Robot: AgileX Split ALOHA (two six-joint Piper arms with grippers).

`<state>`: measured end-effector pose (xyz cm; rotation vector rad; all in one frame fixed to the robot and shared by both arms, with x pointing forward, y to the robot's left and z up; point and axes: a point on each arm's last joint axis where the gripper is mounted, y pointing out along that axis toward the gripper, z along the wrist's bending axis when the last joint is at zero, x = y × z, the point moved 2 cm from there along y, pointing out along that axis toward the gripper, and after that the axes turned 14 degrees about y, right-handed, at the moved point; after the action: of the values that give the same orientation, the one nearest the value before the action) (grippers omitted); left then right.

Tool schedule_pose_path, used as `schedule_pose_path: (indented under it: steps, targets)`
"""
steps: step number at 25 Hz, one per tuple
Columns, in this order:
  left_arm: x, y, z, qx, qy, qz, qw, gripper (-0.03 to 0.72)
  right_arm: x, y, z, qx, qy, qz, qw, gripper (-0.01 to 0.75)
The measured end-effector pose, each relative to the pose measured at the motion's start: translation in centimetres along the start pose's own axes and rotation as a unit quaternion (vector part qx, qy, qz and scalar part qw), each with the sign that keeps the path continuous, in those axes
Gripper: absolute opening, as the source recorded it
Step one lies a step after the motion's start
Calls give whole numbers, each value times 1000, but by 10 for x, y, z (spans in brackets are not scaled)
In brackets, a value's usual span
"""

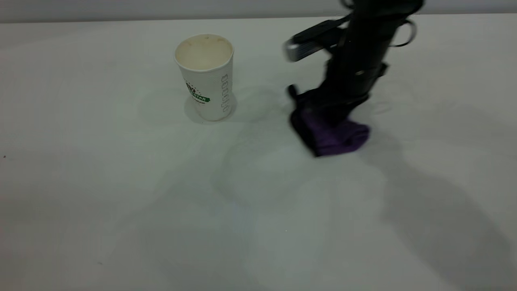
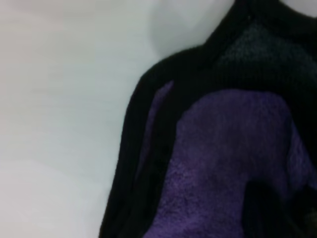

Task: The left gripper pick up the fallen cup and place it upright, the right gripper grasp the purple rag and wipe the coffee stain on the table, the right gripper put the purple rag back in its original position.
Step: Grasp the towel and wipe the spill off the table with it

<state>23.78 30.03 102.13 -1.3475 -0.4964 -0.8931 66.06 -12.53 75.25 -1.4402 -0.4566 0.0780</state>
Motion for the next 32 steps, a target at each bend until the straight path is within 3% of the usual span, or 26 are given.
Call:
schedule_pose_path:
  steps: [7,11,14,19,22,27,32]
  targets:
    - [0,0,0,0,0,0,1000,515,-11,-8,-90,-21,119,28,992,94]
    - [0,0,0,0,0,0,1000,515,-21,-12,-113,-14,179,52,982,128]
    - [0,0,0,0,0,0,1000,515,-23,-12,-112,-8,167,61,984,207]
    - [0,0,0,0,0,0,1000,515,-22,-13,-100,4,136,70,988,450]
    - [0,0,0,0,0,0,1000,515,-21,-18,-95,9,126,79,989,533]
    - [0,0,0,0,0,0,1000,515,-9,-63,-87,19,141,84,986,553]
    - [0,0,0,0,0,0,1000,515,-1,-148,-72,45,154,99,982,511]
